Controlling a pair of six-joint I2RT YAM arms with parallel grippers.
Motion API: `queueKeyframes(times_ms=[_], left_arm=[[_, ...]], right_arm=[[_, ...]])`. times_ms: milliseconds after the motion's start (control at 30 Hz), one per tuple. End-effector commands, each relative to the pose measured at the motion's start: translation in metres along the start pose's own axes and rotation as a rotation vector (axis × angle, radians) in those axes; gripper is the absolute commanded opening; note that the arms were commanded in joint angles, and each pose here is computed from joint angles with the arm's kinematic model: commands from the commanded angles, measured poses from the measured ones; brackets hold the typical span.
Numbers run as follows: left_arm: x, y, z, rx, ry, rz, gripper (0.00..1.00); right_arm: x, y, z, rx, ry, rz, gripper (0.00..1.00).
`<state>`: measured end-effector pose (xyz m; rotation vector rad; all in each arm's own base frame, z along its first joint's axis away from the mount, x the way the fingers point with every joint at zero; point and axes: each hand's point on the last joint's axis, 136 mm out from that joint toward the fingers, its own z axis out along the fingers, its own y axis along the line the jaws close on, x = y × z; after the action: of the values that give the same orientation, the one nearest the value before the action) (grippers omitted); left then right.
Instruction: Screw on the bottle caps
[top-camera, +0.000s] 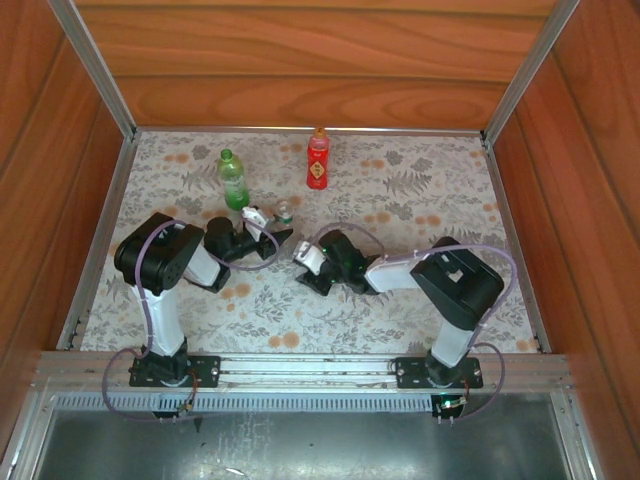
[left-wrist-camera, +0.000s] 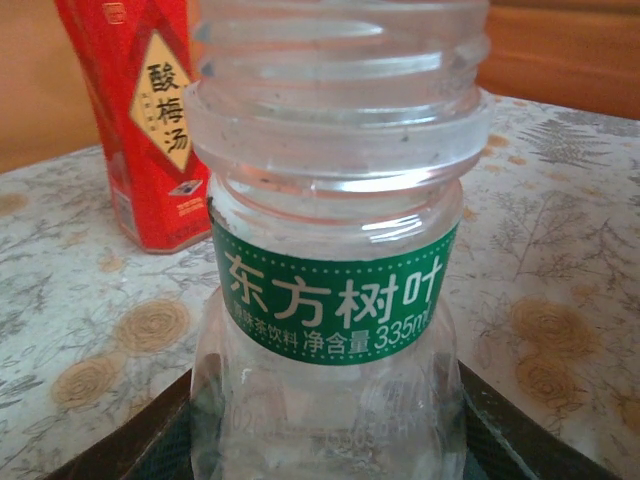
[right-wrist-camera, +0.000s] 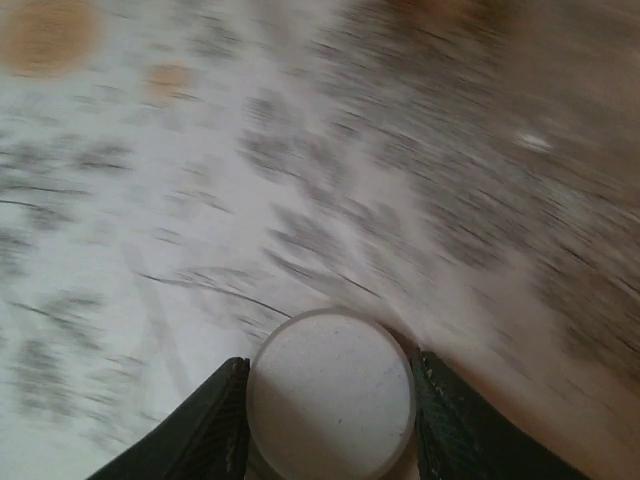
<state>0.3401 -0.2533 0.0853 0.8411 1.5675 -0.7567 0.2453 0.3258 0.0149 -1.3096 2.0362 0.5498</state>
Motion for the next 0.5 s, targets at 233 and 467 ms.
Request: queueKeyframes(times_ms=[233, 467], left_arm=[[0.004, -0.054, 0.013, 0.19, 0.016, 0.015, 0.49], [0.008, -0.069, 0.008, 0.253, 0.053, 0.014, 0.49]], right_arm=[[0.072, -0.108, -0.071, 0.597, 0.098, 0.581, 0.41], [0.062, -0.109, -0.08, 0.587, 0.099, 0.589, 0.51]])
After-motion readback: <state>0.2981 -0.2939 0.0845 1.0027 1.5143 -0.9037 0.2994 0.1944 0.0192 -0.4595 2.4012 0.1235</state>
